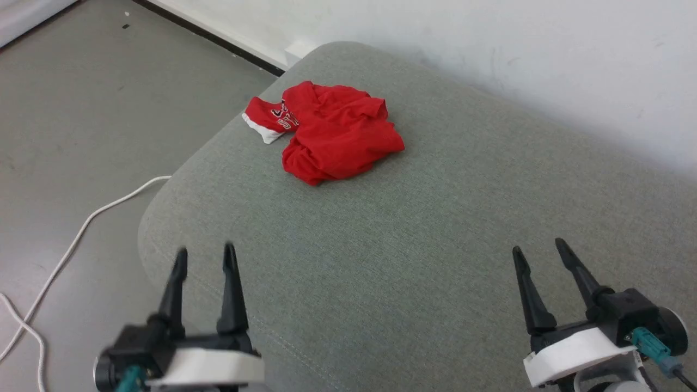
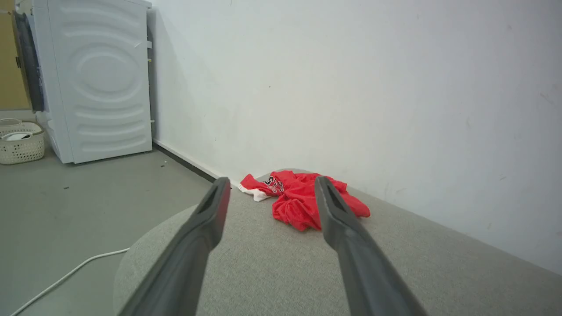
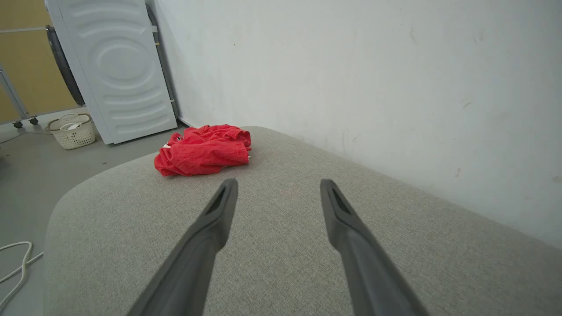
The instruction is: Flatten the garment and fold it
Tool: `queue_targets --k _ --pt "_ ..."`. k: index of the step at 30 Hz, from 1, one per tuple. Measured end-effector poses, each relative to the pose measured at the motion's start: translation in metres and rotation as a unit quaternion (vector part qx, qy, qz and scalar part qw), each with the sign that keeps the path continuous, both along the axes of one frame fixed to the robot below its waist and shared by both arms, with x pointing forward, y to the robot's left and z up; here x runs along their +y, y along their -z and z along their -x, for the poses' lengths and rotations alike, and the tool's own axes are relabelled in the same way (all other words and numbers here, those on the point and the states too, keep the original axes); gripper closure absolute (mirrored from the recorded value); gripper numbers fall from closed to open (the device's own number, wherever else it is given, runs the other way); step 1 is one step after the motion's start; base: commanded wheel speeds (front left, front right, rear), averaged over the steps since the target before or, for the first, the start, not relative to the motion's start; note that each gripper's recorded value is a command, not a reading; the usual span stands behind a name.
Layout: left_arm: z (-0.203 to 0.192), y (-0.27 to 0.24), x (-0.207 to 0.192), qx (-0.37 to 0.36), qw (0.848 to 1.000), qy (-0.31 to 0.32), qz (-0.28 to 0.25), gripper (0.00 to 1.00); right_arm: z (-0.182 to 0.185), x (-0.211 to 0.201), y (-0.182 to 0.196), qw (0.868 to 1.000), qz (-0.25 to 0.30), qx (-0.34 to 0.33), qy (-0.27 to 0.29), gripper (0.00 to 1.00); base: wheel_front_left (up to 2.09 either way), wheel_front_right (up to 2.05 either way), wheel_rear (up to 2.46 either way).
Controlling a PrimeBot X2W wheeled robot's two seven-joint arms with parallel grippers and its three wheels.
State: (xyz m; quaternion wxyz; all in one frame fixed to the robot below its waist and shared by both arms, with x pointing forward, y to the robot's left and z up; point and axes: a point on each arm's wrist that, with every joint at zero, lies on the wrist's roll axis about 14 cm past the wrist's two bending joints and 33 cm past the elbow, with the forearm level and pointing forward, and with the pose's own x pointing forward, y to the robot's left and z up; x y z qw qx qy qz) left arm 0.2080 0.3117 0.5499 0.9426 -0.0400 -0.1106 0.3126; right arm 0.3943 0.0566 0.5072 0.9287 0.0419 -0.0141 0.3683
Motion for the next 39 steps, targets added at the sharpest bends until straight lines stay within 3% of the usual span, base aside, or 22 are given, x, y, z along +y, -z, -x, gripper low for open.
queue_targets --k 6,10,15,18,25,30,39 --pt "-0.041 -0.090 0.011 -0.074 0.993 0.045 -0.078 0.00 -0.014 -0.014 -0.005 1.000 0.008 -0.009 0.024 0.00 0.00 0.00 0.00" --pt "-0.072 -0.143 0.023 -0.085 0.985 0.061 -0.136 0.00 -0.023 -0.020 -0.010 0.999 0.014 -0.016 0.034 0.00 0.00 0.00 0.00" --pt "-0.127 -0.176 0.031 -0.042 0.976 0.097 -0.188 0.00 -0.038 -0.030 -0.014 0.999 0.023 -0.025 0.040 0.00 0.00 0.00 0.00" --pt "-0.163 -0.179 0.038 -0.012 0.977 0.114 -0.182 0.00 -0.049 -0.038 -0.012 0.998 0.028 -0.028 0.045 0.00 0.00 0.00 0.00" --pt "-0.239 -0.128 0.060 0.112 0.973 0.146 -0.140 0.00 -0.067 -0.053 -0.006 0.998 0.024 -0.024 0.051 0.00 0.00 0.00 0.00" --pt "-0.275 -0.053 0.063 0.216 0.959 0.167 -0.081 0.00 -0.081 -0.066 0.005 0.997 0.027 -0.018 0.065 0.00 0.00 0.00 0.00" --pt "-0.293 0.077 0.052 0.394 0.899 0.192 0.003 0.00 -0.093 -0.097 0.051 0.994 0.051 0.031 0.096 0.00 0.00 0.00 0.00"
